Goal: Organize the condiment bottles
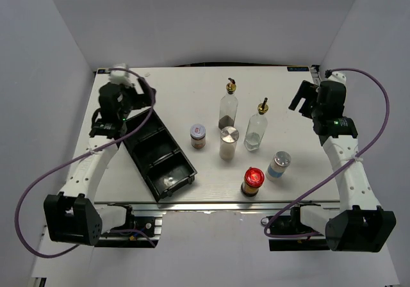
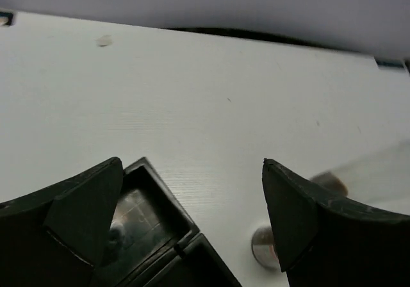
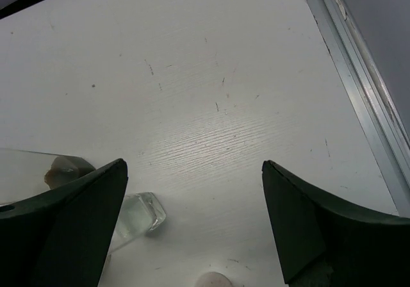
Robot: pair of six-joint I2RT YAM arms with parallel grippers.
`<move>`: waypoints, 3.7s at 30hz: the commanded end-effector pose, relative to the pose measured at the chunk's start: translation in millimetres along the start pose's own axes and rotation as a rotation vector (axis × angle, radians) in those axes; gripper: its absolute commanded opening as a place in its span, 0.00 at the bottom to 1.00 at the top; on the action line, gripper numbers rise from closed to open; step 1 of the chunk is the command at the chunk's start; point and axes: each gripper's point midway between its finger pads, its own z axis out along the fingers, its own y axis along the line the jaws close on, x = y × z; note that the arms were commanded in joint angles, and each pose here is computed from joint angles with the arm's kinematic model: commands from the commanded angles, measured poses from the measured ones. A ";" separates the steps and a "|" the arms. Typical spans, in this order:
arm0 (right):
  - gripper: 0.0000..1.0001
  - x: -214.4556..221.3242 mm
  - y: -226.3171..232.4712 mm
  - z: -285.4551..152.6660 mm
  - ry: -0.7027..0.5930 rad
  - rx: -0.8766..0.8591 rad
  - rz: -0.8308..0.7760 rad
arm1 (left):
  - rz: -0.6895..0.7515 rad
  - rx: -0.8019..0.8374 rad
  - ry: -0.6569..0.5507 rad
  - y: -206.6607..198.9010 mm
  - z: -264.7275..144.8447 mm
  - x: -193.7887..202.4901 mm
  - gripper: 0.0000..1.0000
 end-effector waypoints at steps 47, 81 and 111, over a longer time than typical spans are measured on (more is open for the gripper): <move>0.89 -1.3 13.5 -5.8 -0.105 -0.130 -0.103 | 0.397 0.895 -0.022 -337.2 100.8 79.2 0.39; 0.89 10.0 1.1 2.3 -0.082 -0.067 -0.095 | 0.036 -0.635 -0.484 -26.1 -56.7 -159.9 0.00; 0.89 9.3 -0.1 -1.7 -0.074 -0.059 -0.089 | -0.004 -0.815 -0.402 31.9 13.0 -54.7 0.00</move>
